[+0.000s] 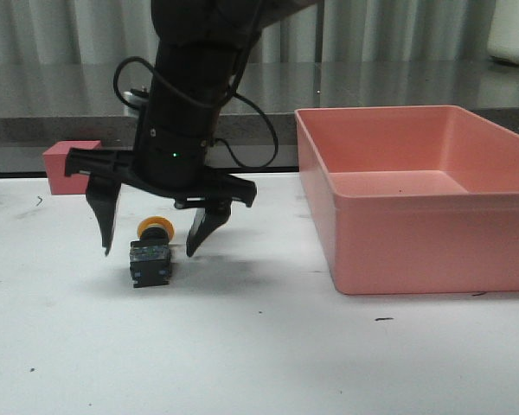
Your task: Place and stand button with both arms
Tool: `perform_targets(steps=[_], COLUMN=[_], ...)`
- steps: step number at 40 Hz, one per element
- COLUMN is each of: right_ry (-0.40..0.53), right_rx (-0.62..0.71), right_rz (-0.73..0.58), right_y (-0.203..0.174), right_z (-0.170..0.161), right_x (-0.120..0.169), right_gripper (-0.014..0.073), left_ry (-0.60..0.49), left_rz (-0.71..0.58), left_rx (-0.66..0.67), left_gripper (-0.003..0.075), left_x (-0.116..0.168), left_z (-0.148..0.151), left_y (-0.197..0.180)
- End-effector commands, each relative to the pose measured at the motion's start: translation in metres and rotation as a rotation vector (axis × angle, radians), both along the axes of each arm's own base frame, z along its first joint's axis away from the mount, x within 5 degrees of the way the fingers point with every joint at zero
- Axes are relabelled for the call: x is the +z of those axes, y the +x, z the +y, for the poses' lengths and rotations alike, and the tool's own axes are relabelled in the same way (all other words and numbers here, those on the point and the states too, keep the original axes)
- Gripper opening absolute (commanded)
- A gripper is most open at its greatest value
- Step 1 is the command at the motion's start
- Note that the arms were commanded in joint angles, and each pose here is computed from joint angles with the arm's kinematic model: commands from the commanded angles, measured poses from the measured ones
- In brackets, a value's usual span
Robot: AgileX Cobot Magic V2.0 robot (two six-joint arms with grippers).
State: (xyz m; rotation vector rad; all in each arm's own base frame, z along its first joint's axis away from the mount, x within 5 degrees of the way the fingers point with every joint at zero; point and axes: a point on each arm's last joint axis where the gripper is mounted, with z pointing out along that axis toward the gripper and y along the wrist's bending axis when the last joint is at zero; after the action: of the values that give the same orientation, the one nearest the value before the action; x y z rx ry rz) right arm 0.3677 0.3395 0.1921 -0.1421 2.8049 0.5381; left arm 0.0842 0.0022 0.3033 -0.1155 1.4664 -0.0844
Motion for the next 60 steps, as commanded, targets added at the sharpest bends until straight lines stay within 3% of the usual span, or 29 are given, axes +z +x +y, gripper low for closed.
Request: perform_targets(steps=[1, 4, 7, 20, 32, 40, 44, 50, 60], right_ry=[0.124, 0.135, 0.138, 0.041, -0.141, -0.235, -0.246, -0.256, -0.239], right_rx=[0.038, 0.076, 0.107, 0.127, 0.037, -0.129, -0.186, -0.190, -0.218], right_rz=[-0.176, -0.231, -0.276, -0.398, -0.402, -0.318, -0.313, -0.345, -0.578], right_y=[-0.006, -0.010, -0.015, -0.033, -0.034, -0.073, -0.105, -0.140, -0.209], right_z=[-0.007, -0.011, -0.017, -0.062, -0.187, -0.281, -0.304, -0.312, -0.322], right_x=[0.081, 0.101, 0.118, 0.182, 0.225, 0.201, 0.184, 0.165, 0.143], right_gripper=[0.0610, 0.0572, 0.0479, -0.0063, -0.0061, -0.0061, -0.0061, -0.0061, -0.0061], left_ry=[-0.006, -0.006, -0.006, -0.006, -0.006, -0.006, -0.006, -0.006, -0.006], left_rz=[-0.101, -0.101, -0.101, -0.101, -0.101, -0.101, -0.101, -0.101, -0.101], left_rx=[0.006, 0.006, 0.006, 0.006, 0.006, 0.006, 0.006, 0.006, 0.006], left_gripper=[0.0617, 0.0618, 0.0617, 0.0617, 0.0617, 0.0617, 0.0617, 0.0617, 0.0617], left_x=[0.018, 0.018, 0.018, 0.018, 0.018, 0.018, 0.018, 0.018, 0.018], left_z=[0.001, 0.001, 0.001, 0.001, 0.001, 0.001, 0.001, 0.001, 0.001], left_y=[-0.001, -0.001, -0.001, -0.001, -0.001, -0.001, -0.001, -0.001, -0.001])
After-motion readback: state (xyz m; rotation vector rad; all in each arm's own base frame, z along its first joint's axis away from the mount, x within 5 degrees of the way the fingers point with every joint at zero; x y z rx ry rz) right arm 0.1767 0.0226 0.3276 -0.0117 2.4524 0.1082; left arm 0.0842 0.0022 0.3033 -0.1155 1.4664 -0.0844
